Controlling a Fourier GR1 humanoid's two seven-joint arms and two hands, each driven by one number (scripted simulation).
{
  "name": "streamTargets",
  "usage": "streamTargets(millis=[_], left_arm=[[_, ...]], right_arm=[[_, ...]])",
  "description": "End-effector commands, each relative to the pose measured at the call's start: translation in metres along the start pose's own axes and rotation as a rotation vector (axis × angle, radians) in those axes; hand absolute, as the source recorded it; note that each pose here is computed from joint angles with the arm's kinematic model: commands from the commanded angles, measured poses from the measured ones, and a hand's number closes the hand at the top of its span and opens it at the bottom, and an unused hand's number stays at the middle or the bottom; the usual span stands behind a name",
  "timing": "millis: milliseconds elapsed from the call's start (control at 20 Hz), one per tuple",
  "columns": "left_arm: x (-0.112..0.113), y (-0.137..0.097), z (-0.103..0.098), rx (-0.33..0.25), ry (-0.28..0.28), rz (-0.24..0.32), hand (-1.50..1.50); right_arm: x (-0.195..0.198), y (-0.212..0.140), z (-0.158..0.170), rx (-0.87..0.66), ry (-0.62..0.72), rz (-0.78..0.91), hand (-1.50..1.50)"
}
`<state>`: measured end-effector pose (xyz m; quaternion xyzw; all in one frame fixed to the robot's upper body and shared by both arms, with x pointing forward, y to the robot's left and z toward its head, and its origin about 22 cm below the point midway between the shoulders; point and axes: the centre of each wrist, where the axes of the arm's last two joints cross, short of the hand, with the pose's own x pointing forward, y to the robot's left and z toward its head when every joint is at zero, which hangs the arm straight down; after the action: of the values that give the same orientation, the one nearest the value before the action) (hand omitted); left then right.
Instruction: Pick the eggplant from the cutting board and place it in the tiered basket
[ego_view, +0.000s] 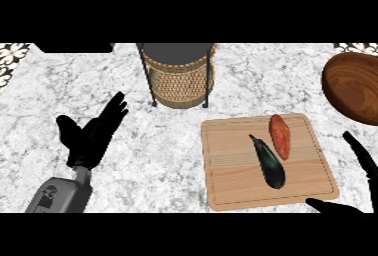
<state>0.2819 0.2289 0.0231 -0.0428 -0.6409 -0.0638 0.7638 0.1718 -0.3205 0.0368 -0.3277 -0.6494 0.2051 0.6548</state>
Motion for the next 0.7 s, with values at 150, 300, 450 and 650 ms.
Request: streamTargets(millis=[150,300,450,650], left_arm=[[-0.010,-0.009,0.000,-0.019,0.007,-0.006,0.00],[0.014,0.002,-0.006,-0.020,-0.003,-0.011,0.00],[0.008,-0.006,-0.007,-0.038,-0.014,0.006,0.00],[0.006,-0.018,-0.006,-0.032,-0.008,0.005,0.00]], right_arm=[[0.058,-0.014,0.008,0.036,0.179,0.293,-1.50],[0.094,0.001,0.012,0.067,0.245,0.309,-1.50],[0.131,0.017,0.006,0.093,0.296,0.312,-1.50],[0.160,0.056,-0.003,0.108,0.354,0.379,-1.50]])
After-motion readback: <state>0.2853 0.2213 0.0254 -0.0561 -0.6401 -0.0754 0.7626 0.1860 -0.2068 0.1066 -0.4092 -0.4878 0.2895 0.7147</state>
